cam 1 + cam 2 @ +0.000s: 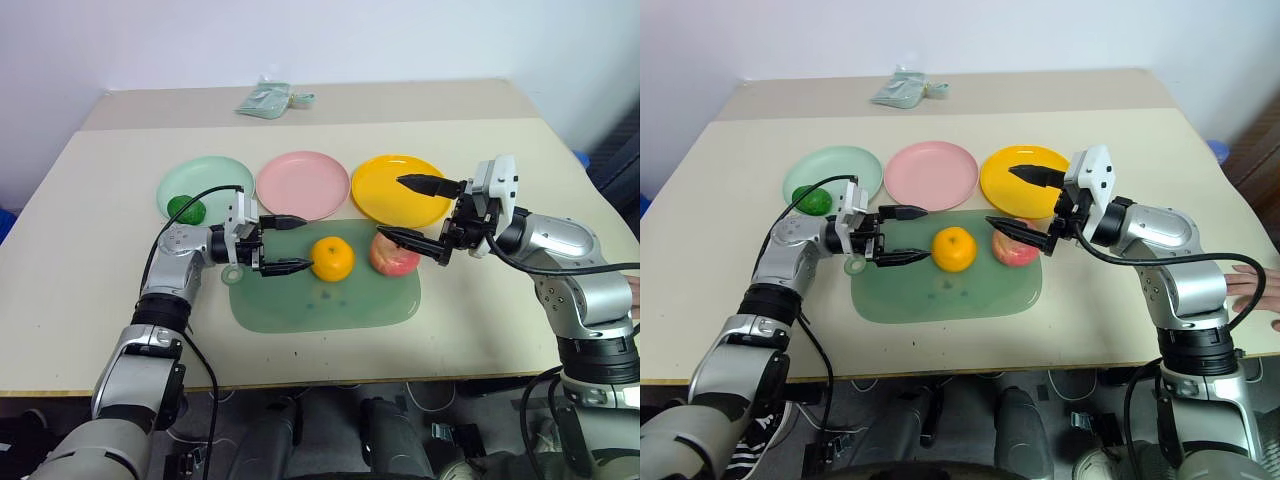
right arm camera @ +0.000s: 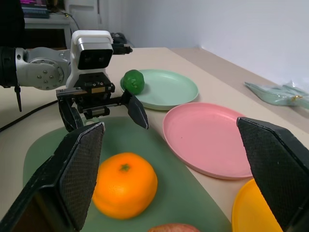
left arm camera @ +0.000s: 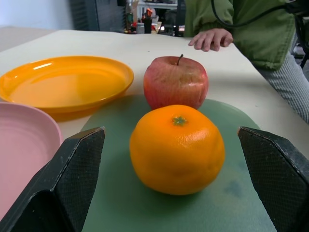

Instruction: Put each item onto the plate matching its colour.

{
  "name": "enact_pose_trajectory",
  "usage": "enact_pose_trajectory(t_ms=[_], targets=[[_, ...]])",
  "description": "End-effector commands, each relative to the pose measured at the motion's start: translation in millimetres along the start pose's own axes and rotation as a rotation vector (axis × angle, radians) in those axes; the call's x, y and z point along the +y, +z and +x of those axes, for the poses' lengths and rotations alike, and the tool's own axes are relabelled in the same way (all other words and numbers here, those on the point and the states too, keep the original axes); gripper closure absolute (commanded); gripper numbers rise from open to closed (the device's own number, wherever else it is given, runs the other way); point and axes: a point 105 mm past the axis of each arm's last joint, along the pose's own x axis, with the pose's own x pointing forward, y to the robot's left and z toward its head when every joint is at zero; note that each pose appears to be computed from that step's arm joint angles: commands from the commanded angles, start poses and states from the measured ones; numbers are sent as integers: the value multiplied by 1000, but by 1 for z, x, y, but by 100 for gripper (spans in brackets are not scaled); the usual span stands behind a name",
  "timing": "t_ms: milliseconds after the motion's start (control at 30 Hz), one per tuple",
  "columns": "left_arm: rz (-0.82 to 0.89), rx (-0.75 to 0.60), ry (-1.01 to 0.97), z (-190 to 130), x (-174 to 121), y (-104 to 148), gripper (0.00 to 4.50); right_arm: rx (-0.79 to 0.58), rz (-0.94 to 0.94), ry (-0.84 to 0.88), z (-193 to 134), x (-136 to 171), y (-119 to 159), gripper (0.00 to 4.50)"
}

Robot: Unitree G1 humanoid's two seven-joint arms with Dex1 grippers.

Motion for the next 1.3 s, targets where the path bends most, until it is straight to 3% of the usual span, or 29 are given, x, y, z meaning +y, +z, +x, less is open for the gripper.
enact_pose_trajectory(t_ms=[33,467,933,1033,1100,1200,1300], targets=[[45,-25,26,-12,9,17,1,-28,-43,14,-1,4,11,0],[10,-53,54,-53,8,47,1,24,-23,51,37,16,1,0],[-12,-22,89,-61,1,44,1,103,50,60,54,17,-4,0],[-12,-13,86,-62,1,43,1,142,135,112,64,28,-5,0],[-11,-10,86,-63,1,44,1,163,100,122,77,39,-2,0],[-8,-6,80,-62,-2,46,1,311,56,85,83,45,-13,0],[-3,-4,76,-63,-3,51,1,336,99,157,85,50,-15,0]])
